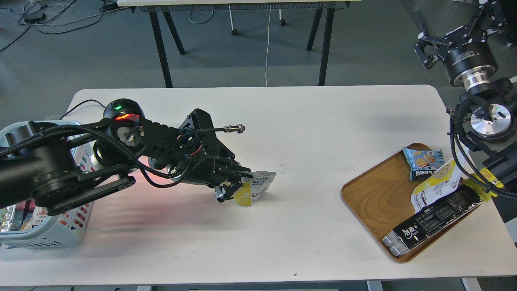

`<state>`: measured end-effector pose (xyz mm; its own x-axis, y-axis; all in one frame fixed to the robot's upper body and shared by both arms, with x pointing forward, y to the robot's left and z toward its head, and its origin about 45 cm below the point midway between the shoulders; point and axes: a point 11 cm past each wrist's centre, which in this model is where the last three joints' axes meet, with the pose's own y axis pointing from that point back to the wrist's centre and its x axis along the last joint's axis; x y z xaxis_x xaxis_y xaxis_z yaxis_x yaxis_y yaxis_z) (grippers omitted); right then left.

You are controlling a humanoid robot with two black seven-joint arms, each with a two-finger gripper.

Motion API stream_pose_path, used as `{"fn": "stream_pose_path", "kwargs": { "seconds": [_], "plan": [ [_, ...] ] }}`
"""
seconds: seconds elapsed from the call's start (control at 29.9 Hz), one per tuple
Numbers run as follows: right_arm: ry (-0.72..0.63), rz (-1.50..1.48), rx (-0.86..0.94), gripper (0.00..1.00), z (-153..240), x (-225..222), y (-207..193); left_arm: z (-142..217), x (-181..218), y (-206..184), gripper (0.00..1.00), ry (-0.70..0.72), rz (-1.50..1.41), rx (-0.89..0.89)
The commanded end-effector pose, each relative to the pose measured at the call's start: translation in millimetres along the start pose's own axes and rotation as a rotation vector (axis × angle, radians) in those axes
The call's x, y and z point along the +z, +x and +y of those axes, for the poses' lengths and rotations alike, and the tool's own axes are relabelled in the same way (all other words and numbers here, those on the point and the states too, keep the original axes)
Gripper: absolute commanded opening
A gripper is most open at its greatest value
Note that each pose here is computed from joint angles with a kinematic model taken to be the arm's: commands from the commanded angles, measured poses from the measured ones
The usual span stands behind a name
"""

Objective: Scan snack and place in basket
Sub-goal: 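Lift the yellow pouch and hold it over the red scanner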

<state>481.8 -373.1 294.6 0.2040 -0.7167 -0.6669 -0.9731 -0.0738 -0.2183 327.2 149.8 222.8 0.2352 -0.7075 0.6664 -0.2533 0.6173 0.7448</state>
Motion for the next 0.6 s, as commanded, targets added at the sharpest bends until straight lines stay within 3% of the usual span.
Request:
{"fn": "stream_pose_path", "kwargs": {
  "seconds": [0.0,0.33,0.57],
  "plan": [
    [0.001,0.001,0.001,0.99,0,0,0,1,0,0,0.02,0.001,-0.001,0.000],
    [0.006,0.005,0.002,0.99,0,-3,1,4,4,3,0.00,-0.007,-0.012,0.009],
    [0.017,0.011,0.004,0.99,-1,-8,1,39,-11,3,0.00,0.061,-0.019,0.030]
  ]
}}
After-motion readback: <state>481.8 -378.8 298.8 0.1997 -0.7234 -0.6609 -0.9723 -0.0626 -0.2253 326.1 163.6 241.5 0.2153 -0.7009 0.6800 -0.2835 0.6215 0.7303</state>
